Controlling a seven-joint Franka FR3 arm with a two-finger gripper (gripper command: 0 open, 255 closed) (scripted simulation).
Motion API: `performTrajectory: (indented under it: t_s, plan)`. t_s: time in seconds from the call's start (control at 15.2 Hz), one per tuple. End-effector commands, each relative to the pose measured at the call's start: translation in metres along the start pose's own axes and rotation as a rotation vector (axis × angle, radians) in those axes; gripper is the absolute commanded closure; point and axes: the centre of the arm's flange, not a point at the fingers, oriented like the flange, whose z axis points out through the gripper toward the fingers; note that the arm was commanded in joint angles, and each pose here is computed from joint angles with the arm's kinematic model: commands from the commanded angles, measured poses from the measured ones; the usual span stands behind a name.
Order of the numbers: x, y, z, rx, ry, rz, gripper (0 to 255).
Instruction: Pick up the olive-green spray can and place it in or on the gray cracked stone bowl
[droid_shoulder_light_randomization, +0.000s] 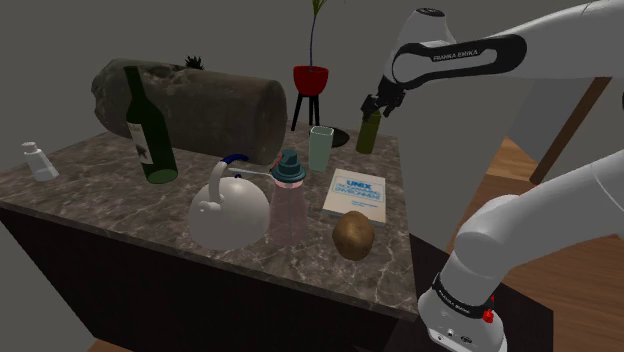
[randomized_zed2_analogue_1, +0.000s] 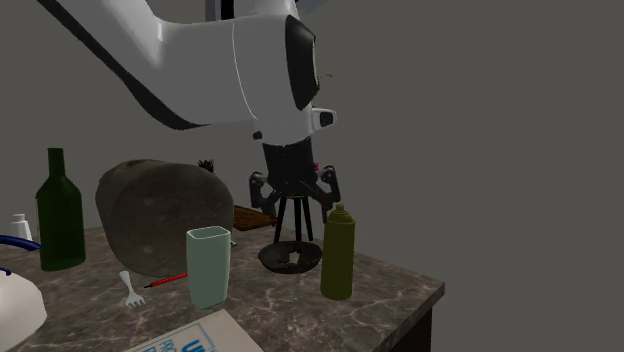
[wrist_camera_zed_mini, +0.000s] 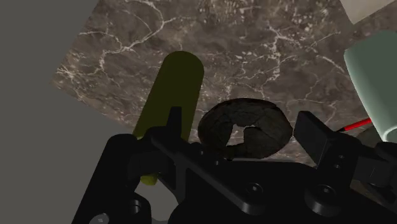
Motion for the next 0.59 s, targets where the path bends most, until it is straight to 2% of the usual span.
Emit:
performTrajectory:
  t_s: [0.0, 0.33, 0.53]
  plan:
    - [0.008, 0.017, 0.011, -0.010, 0.031, 0.038, 0]
    - [0.030, 0.062, 0.041, -0.034, 0.100, 0.131, 0]
    - [0.032, 0.062, 0.057, -0.034, 0.100, 0.131, 0]
